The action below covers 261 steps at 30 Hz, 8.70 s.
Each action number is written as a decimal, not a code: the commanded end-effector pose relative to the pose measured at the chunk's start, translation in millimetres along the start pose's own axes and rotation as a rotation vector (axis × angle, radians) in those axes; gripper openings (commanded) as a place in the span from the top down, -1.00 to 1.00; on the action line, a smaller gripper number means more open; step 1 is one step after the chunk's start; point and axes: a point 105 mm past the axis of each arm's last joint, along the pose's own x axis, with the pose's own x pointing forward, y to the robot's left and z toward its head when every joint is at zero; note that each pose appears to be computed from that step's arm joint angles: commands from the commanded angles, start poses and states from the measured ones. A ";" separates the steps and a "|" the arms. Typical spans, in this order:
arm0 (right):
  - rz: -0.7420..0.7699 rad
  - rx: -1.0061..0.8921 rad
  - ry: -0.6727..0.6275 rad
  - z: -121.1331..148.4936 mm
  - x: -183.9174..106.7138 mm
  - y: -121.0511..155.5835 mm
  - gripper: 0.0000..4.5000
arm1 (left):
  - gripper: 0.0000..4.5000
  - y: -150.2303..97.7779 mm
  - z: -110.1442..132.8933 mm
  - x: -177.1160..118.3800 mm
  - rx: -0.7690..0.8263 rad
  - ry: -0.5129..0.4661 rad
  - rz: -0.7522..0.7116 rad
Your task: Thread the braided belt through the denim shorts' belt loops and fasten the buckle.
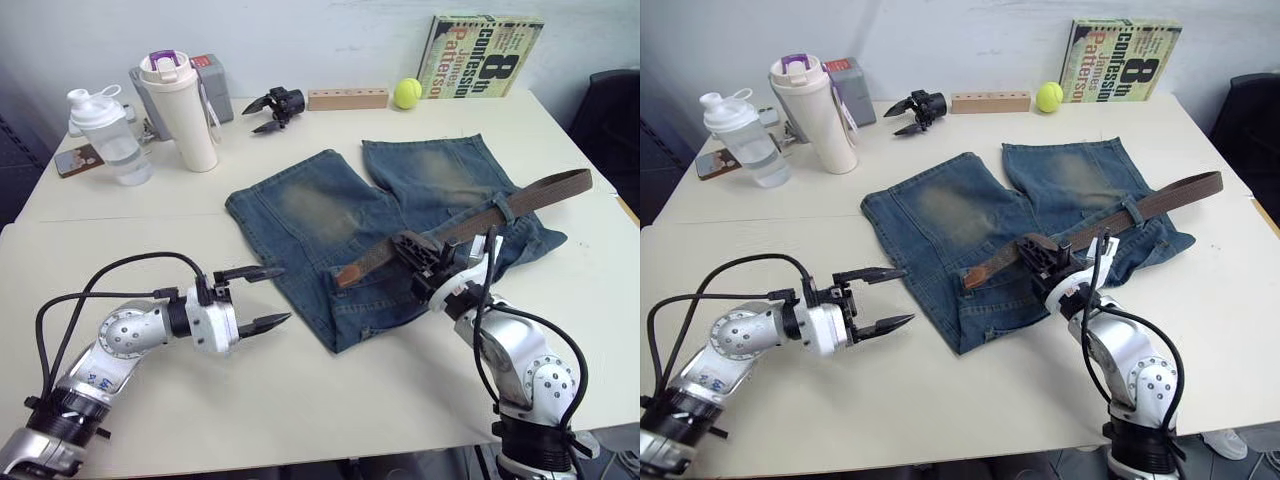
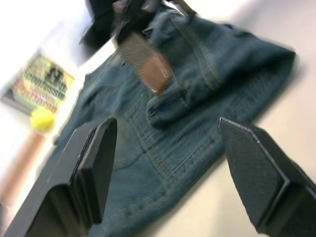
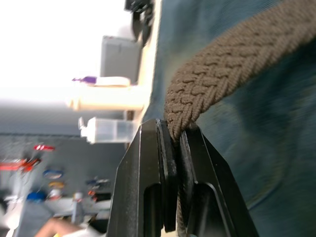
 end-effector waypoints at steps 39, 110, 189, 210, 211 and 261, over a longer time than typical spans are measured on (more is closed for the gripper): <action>-0.004 -0.451 0.113 -50.2 23.1 -1.7 1.00 | -0.60 0.1 8.6 7.5 -0.112 0.011 -0.038; -0.116 -0.561 0.433 -99.7 21.7 -34.8 1.00 | 0.96 -9.7 -13.9 24.8 0.777 -0.007 -0.100; -0.080 -1.212 0.574 -69.9 -8.9 -52.7 0.57 | -0.90 -24.2 3.0 -50.6 0.442 -0.013 -0.061; 0.093 -1.554 0.547 28.3 -49.1 22.9 -0.99 | -0.90 -43.2 -13.1 42.7 0.321 0.074 -0.186; 0.027 -1.648 0.563 45.0 -50.8 14.7 -0.99 | -0.90 -42.6 -12.1 45.6 0.327 0.071 -0.182; -0.018 -2.344 0.849 48.7 -4.1 -97.0 0.99 | 1.00 35.9 -112.9 -58.5 0.601 0.566 -0.184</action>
